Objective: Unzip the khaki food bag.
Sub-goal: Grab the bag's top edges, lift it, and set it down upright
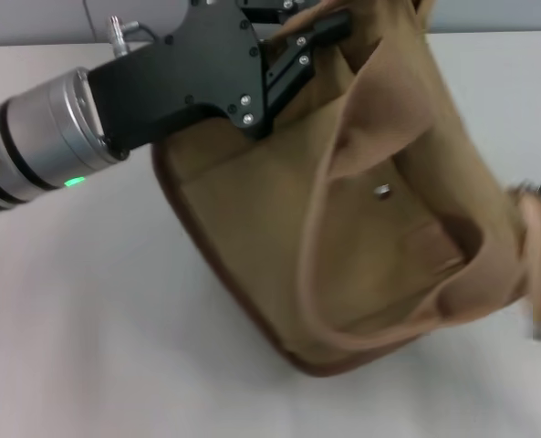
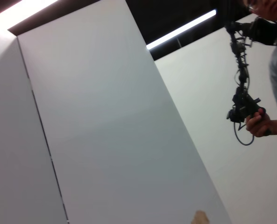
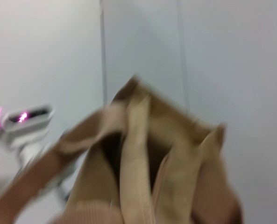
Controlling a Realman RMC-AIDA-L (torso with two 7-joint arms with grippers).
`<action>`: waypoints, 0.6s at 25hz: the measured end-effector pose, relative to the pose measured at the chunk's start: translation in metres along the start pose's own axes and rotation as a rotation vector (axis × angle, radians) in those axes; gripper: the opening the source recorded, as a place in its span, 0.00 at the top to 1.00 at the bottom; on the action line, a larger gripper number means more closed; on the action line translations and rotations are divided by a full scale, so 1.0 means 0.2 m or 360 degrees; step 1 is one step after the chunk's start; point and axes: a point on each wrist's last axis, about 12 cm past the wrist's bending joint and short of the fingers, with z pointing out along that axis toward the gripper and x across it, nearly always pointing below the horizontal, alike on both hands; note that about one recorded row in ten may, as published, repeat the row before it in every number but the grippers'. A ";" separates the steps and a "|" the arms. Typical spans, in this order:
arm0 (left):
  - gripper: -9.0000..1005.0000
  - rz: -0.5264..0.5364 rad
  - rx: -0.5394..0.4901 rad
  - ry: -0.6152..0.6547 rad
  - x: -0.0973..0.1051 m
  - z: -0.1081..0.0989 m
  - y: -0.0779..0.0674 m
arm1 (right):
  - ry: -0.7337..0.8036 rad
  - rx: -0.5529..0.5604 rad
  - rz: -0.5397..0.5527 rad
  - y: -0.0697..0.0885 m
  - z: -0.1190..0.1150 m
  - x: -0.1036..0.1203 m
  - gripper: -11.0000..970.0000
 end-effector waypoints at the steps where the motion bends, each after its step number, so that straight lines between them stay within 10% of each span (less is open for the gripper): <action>1: 0.89 -0.0004 -0.0021 -0.0005 0.01 0.00 -0.01 | -0.0040 0.0017 -0.0007 -0.02 0.01 -0.02 0.91; 15: 0.87 -0.0211 -0.0391 0.0108 0.20 -0.16 -0.31 | -0.0065 0.0004 -0.0083 -0.20 0.22 -0.10 0.88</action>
